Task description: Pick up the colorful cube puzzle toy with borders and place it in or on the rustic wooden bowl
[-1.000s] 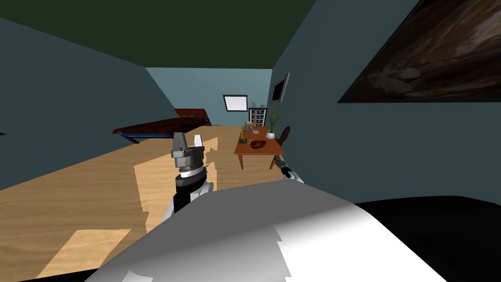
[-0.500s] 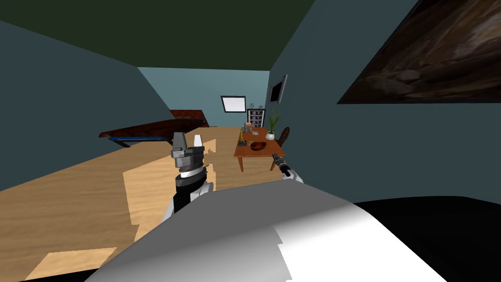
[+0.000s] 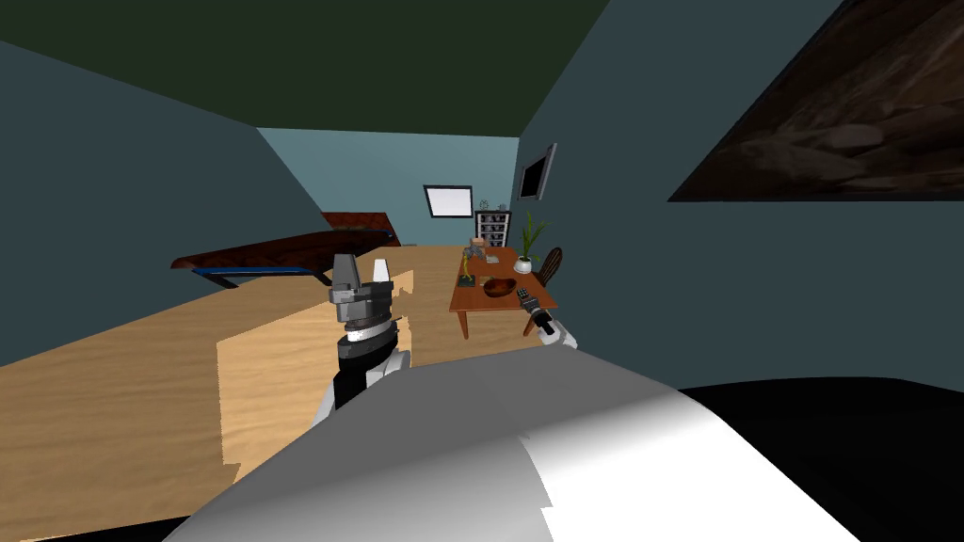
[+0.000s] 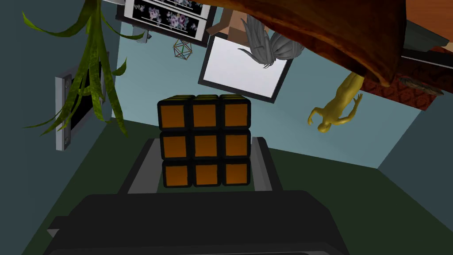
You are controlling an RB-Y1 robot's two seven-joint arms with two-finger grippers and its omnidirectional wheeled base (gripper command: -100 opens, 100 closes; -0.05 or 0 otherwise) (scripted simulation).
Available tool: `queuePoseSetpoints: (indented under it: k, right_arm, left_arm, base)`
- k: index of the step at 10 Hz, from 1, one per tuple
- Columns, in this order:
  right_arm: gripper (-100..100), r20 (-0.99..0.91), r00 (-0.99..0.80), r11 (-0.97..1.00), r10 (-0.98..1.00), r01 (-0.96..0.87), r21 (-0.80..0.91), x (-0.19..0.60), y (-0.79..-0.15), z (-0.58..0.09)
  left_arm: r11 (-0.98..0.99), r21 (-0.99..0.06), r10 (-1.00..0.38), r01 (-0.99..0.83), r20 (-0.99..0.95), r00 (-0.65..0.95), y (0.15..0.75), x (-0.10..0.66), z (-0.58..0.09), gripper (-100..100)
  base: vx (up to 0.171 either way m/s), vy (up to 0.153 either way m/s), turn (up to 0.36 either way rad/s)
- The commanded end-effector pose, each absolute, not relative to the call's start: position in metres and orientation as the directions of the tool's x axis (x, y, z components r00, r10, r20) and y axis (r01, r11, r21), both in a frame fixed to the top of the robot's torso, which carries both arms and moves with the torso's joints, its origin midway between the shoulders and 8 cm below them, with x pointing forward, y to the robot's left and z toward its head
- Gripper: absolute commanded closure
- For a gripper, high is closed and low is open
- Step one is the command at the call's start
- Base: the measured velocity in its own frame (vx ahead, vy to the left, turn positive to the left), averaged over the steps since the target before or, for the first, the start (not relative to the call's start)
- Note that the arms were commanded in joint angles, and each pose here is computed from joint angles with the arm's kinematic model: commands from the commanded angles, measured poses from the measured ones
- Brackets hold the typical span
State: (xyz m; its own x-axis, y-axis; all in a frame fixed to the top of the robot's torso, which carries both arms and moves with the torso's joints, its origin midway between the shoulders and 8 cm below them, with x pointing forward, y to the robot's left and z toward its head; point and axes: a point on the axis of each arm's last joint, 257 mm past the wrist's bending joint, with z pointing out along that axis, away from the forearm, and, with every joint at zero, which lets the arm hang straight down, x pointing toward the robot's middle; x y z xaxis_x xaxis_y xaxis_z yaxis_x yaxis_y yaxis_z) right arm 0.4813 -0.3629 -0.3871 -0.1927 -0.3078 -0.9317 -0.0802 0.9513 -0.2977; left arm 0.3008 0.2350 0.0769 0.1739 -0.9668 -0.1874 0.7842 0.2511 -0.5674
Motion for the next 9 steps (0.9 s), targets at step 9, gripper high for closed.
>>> queuePoseSetpoints:
  k: [9]
  right_arm:
    - [100,-0.909,0.060,0.892,-0.412,-0.179,-0.415,0.510,-0.289,-0.319]
  left_arm:
    - [0.251,-0.567,-0.967,0.784,-0.187,0.174,0.235,0.301,0.077,0]
  base:
    - [0.180,0.008,0.007]
